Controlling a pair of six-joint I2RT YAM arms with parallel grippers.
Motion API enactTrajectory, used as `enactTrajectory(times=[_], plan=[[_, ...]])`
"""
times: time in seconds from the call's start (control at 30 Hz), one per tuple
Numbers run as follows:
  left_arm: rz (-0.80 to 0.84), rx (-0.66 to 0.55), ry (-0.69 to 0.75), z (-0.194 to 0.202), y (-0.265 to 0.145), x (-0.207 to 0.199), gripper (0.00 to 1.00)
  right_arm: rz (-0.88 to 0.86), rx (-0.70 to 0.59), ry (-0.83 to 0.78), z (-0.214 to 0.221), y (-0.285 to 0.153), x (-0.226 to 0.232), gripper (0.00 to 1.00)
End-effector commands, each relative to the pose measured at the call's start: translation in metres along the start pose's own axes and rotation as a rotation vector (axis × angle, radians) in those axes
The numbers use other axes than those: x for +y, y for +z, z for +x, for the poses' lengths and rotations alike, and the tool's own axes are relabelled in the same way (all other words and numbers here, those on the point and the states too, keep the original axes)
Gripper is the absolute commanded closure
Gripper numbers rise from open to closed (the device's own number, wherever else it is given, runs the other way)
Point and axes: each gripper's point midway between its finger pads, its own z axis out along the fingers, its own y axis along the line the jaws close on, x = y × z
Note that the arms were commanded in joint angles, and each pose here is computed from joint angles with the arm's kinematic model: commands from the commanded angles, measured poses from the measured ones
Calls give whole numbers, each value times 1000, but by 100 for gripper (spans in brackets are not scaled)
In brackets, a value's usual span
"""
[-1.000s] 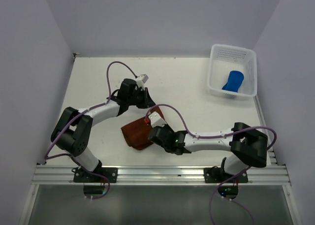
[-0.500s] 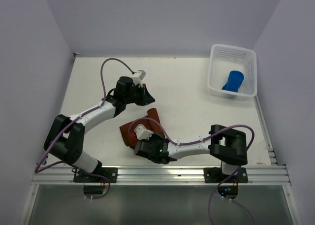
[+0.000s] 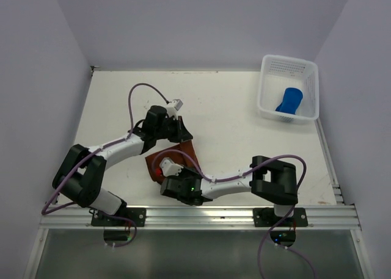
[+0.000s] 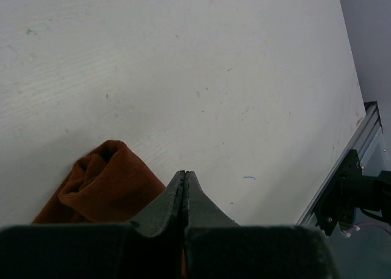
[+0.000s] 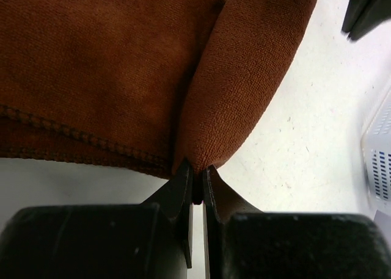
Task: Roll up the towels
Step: Roll the towel
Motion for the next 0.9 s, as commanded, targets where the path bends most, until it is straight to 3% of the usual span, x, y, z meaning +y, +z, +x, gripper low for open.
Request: enactTrajectory(times=[0.0, 0.43, 0.67, 0.87], plan=[[68, -32, 24, -1, -3, -20, 100, -5, -20, -13, -15, -2, 6, 100], [34, 9, 14, 32, -6, -4, 100, -38, 15, -61, -9, 4, 26, 100], [-83, 78, -91, 84, -2, 39, 100, -80, 16, -23, -5, 4, 35, 100], [-114, 76, -99, 90, -1, 48, 100, -124, -52, 111, -17, -5, 27, 96]])
